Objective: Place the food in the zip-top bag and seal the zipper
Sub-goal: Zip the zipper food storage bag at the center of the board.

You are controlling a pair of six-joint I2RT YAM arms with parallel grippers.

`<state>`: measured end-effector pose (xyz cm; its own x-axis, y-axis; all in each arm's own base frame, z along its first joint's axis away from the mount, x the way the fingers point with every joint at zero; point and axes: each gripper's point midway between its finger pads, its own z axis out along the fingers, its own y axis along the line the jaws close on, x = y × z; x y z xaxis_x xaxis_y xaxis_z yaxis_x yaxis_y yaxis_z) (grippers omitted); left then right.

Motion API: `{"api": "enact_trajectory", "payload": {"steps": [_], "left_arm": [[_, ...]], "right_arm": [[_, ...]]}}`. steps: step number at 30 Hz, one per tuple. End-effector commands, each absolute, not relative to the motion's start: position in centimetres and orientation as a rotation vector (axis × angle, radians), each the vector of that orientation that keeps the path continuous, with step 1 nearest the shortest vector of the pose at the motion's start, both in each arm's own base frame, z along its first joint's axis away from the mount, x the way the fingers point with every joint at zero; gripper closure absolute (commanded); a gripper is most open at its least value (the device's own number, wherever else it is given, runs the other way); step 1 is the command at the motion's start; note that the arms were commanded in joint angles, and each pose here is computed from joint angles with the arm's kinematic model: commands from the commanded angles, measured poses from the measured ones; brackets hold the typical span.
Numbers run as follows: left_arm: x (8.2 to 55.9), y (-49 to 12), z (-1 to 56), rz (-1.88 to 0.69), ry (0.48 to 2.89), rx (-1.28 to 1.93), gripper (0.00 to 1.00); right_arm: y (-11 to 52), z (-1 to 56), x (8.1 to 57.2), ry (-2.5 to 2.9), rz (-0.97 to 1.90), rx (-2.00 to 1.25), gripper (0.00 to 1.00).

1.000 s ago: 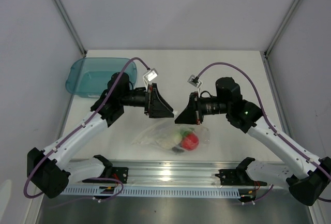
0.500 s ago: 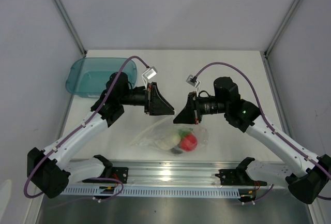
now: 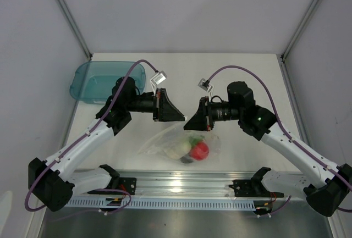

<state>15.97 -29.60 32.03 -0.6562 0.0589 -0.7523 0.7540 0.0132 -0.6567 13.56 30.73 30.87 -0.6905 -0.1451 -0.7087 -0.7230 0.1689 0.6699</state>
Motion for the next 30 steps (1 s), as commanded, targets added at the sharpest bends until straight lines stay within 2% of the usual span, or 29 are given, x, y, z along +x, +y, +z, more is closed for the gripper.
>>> {"api": "enact_trajectory", "payload": {"steps": [1,30], "left_arm": [[15.3,-29.2,32.9,-1.694,1.707,0.875,1.0],[15.5,-28.8,31.2,-1.644,1.791,0.861,0.99]], "right_arm": [[31.2,32.1,14.1,1.899,1.551,-0.807,1.0],[29.9,34.4,16.0,1.799,1.51,-0.536,1.0]]}}
